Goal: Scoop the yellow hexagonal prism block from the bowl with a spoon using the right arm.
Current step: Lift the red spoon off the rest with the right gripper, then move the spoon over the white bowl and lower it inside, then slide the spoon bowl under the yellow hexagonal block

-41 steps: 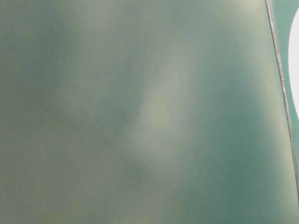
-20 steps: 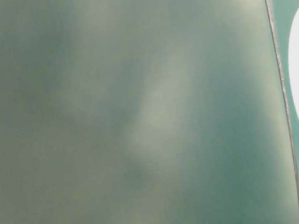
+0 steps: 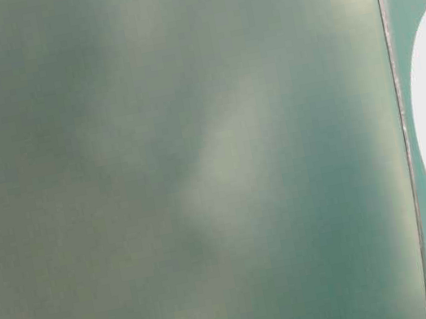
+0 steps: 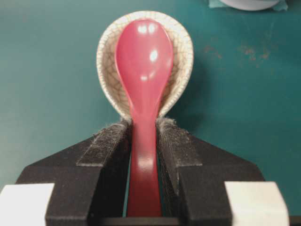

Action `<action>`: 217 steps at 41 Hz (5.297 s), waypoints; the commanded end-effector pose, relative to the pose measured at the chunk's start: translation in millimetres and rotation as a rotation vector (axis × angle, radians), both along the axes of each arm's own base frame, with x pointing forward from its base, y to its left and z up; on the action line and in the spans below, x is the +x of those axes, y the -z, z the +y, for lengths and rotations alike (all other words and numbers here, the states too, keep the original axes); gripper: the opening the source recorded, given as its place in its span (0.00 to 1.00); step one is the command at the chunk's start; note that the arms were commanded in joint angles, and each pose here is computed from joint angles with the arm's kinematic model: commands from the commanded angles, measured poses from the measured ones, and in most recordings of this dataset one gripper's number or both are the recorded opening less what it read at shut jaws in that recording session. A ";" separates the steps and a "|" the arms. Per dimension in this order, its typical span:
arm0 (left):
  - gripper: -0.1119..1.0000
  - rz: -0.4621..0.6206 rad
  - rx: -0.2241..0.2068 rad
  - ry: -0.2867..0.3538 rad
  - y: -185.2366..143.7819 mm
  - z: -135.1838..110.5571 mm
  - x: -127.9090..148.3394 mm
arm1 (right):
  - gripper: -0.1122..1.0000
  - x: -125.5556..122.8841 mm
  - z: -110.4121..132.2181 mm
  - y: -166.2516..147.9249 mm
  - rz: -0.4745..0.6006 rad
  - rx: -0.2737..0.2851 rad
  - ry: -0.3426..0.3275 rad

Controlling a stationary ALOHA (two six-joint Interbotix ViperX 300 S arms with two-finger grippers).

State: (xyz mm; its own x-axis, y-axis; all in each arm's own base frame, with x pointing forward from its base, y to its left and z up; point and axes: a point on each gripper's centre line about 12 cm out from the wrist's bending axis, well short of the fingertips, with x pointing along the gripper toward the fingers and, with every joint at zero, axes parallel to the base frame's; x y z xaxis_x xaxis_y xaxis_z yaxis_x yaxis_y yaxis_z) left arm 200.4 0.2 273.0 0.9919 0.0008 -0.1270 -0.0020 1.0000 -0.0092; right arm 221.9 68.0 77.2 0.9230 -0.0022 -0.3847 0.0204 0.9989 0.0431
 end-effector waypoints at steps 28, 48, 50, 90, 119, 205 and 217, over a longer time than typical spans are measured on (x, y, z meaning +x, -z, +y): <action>0.12 -0.034 0.003 0.002 -11.3 -0.3 1.6 | 0.32 26.5 -3.6 -94.1 -0.134 0.112 -0.015; 0.12 -0.061 0.017 0.004 -15.7 -0.4 0.6 | 0.32 56.9 -48.6 -187.4 0.012 0.157 -0.030; 0.12 -0.071 0.018 0.004 -17.0 -0.4 0.2 | 0.32 59.0 -52.8 -192.3 0.025 0.164 -0.026; 0.12 -0.089 0.018 0.004 -21.9 -0.4 -4.4 | 0.32 116.2 -87.3 -181.0 0.283 0.165 -0.014; 0.12 -0.087 0.021 0.004 -21.6 -0.4 -4.1 | 0.32 134.5 -105.6 -138.6 0.567 0.115 0.033; 0.12 -0.081 0.027 0.005 -20.0 -0.4 -3.4 | 0.32 200.6 -106.0 -129.8 0.487 0.096 0.035; 0.12 -0.087 0.026 0.005 -21.6 -0.4 -4.1 | 0.32 199.0 -104.6 -129.8 0.463 0.110 0.044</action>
